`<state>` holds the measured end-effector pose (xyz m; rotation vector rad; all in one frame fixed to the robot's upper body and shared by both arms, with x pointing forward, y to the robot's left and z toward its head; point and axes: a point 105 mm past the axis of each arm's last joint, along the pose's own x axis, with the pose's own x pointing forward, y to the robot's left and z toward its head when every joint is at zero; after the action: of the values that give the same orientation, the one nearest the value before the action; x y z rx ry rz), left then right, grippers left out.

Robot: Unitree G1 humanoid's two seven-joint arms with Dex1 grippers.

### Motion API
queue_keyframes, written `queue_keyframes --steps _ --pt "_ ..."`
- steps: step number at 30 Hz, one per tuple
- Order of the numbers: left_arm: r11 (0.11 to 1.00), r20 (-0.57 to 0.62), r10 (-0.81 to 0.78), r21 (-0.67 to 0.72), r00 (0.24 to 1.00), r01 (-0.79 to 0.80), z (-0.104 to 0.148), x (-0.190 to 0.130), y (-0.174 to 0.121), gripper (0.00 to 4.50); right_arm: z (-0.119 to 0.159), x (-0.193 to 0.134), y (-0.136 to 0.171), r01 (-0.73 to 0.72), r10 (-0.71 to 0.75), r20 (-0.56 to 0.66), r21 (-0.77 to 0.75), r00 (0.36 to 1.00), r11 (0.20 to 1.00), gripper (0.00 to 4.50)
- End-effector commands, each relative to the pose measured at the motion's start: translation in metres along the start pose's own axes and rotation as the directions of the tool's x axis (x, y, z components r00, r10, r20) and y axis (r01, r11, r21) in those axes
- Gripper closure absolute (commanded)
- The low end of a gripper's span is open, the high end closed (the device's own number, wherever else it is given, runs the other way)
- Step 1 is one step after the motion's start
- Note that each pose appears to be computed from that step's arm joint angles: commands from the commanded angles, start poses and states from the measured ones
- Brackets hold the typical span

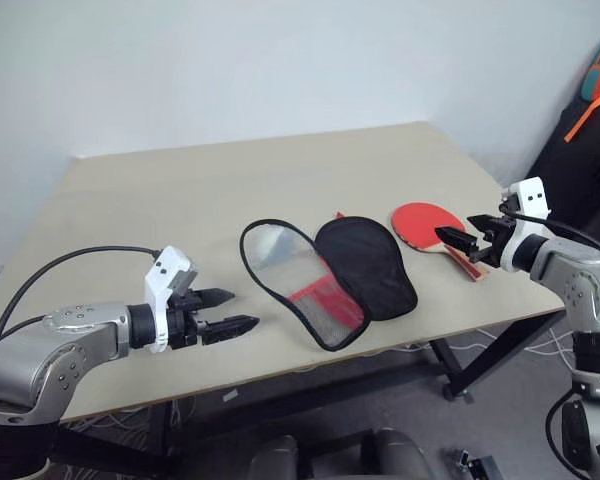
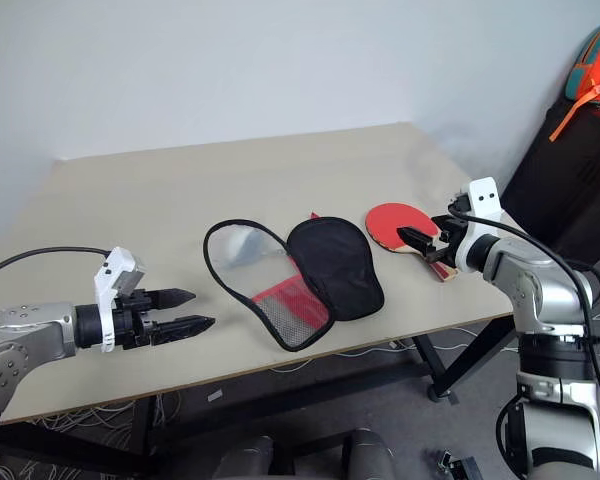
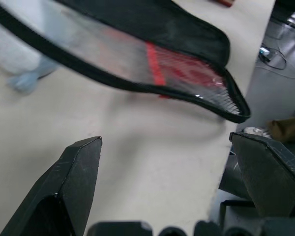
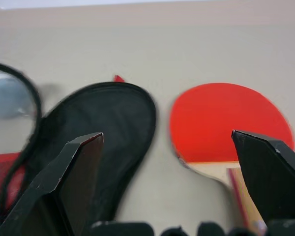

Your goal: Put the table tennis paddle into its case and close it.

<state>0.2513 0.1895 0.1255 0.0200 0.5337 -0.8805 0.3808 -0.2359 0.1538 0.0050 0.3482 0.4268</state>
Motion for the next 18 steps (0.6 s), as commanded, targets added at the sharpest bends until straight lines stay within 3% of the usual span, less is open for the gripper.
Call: queue_keyframes --steps 1,6,18 --pt "0.999 0.016 -0.025 0.027 1.000 0.025 0.006 0.003 -0.010 0.09 0.007 0.000 -0.024 0.056 -0.055 -0.013 0.022 0.998 0.998 0.00" --pt "0.998 0.021 -0.062 -0.003 0.998 0.062 0.002 0.014 -0.020 0.09 -0.020 0.010 -0.060 0.187 -0.186 -0.158 -0.006 0.970 0.982 0.00" --pt "0.996 0.018 -0.086 -0.030 0.996 0.086 -0.012 0.025 -0.030 0.09 -0.034 0.037 -0.040 0.009 -0.015 -0.223 -0.028 0.975 1.000 0.00"
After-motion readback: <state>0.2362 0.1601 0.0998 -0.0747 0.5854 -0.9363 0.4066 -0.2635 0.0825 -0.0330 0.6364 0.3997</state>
